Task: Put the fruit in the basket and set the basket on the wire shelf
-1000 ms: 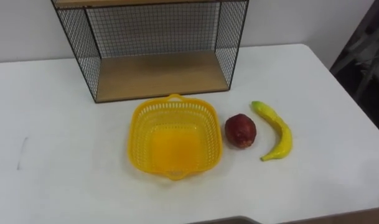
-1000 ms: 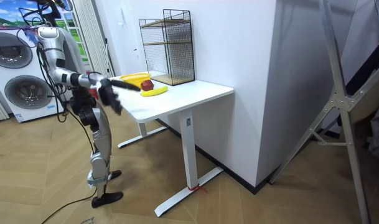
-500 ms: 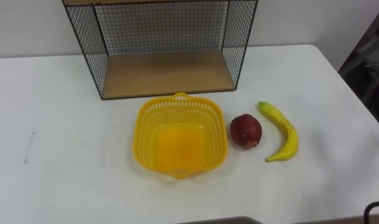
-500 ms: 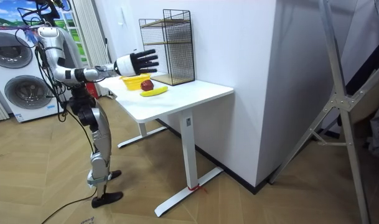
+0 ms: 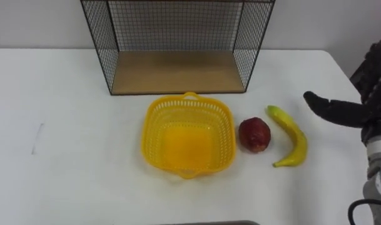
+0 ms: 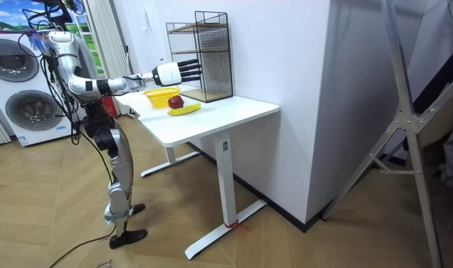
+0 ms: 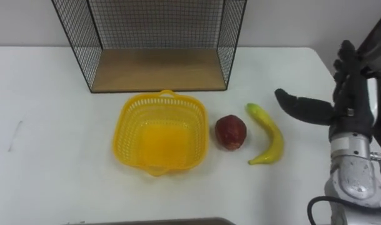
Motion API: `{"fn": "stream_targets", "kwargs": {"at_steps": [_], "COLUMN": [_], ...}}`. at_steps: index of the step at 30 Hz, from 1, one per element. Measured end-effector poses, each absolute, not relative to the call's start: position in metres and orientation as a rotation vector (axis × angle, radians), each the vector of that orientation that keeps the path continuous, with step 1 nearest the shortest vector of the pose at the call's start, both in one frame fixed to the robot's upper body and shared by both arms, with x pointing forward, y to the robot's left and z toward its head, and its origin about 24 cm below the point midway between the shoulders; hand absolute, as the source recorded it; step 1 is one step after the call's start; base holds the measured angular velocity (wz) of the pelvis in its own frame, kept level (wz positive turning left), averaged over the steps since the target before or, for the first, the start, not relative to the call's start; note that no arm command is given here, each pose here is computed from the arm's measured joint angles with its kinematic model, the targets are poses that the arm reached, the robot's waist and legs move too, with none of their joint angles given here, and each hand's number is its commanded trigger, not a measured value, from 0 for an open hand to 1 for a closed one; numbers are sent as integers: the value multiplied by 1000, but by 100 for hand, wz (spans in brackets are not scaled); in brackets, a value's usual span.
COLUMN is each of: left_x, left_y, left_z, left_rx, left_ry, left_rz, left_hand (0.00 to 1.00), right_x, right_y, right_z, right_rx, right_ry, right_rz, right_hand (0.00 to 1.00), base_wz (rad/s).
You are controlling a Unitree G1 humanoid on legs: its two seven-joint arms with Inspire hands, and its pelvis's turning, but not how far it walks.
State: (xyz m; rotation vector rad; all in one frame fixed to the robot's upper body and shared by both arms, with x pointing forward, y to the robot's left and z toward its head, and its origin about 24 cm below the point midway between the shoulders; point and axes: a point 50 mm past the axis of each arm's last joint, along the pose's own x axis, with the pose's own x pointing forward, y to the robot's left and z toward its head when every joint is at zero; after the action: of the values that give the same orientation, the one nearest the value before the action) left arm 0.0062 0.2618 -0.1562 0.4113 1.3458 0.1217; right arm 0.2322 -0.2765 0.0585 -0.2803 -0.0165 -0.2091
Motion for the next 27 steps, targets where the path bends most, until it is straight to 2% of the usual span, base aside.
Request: {"fn": "stream_targets", "kwargs": {"at_steps": [9, 27], "left_x": [15, 15], "left_y": [260, 259], "left_z": [-157, -158], "left_rx": [425, 431], "left_ry": [1346, 1368], "left_rz": [55, 22], "left_hand": [0, 0], "right_x": [235, 234], "right_y": [-256, -242], "right_z": [46, 36], "right_rx": [-350, -416], "right_ry": [73, 147], "right_rz": [8, 200], "right_hand": [0, 0], "base_wz": [3, 0]}}
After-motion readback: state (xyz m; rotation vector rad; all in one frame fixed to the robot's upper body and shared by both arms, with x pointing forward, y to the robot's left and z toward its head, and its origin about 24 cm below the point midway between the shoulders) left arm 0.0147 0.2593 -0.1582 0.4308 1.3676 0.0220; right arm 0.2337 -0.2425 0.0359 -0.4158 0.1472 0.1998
